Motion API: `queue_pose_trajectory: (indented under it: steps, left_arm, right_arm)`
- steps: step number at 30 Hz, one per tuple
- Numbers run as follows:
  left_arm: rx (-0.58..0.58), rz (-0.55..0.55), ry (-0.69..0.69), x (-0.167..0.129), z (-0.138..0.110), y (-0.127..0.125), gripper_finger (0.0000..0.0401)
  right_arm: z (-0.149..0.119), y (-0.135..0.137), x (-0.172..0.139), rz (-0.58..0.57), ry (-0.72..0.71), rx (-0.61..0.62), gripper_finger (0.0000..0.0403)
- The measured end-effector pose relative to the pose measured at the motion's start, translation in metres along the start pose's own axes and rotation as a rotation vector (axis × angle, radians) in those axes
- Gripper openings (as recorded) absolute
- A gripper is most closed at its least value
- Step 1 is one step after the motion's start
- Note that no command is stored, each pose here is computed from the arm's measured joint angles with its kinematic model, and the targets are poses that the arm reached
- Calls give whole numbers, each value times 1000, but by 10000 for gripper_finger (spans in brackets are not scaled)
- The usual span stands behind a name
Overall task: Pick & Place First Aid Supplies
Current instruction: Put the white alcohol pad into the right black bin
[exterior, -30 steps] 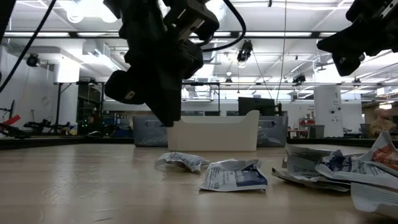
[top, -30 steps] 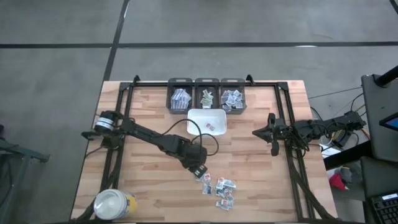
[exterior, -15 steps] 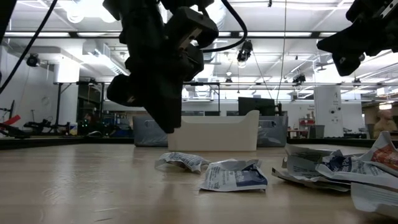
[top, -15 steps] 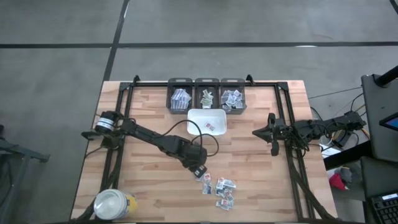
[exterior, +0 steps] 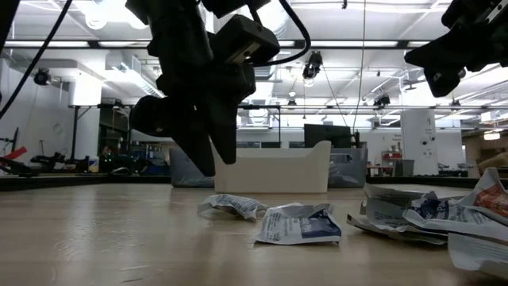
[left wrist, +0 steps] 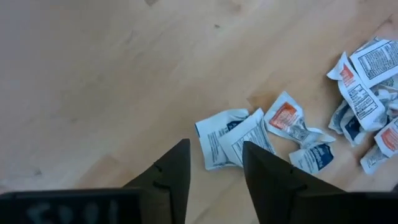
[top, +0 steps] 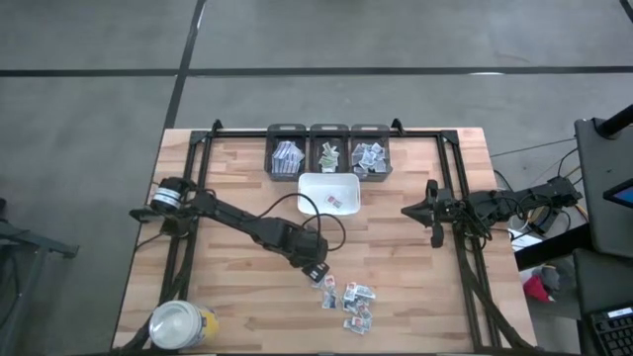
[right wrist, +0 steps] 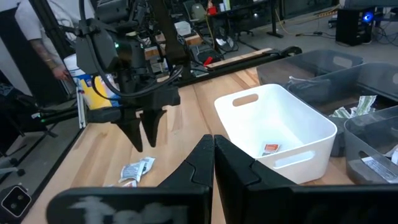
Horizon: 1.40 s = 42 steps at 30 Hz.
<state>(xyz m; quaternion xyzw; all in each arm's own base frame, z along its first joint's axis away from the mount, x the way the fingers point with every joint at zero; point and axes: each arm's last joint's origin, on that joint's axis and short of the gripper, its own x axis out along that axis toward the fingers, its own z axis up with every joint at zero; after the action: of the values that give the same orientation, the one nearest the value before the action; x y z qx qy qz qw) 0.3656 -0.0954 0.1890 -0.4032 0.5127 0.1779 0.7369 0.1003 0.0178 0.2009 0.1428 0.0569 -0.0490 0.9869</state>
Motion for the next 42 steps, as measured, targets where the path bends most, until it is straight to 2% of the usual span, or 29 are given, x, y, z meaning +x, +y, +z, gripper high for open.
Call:
queue_pose_trajectory:
  steps: [13, 24, 33, 37, 42]
  left_arm:
    - [44, 19, 7, 8, -6, 6, 143]
    - [14, -8, -9, 13, -8, 8, 142]
    - [-20, 47, -3, 37, -8, 13, 142]
    - [-48, 66, 2, 38, -8, 15, 141]
    - [-47, 96, -9, 35, -9, 17, 116]
  right_arm:
    - [0, 0, 0, 0, 0, 4, 11]
    - [0, 0, 0, 0, 0, 4, 11]
    - [0, 0, 0, -1, -1, 6, 11]
    - [0, 0, 0, 0, -4, 10, 11]
    - [1, 0, 0, 1, -5, 13, 11]
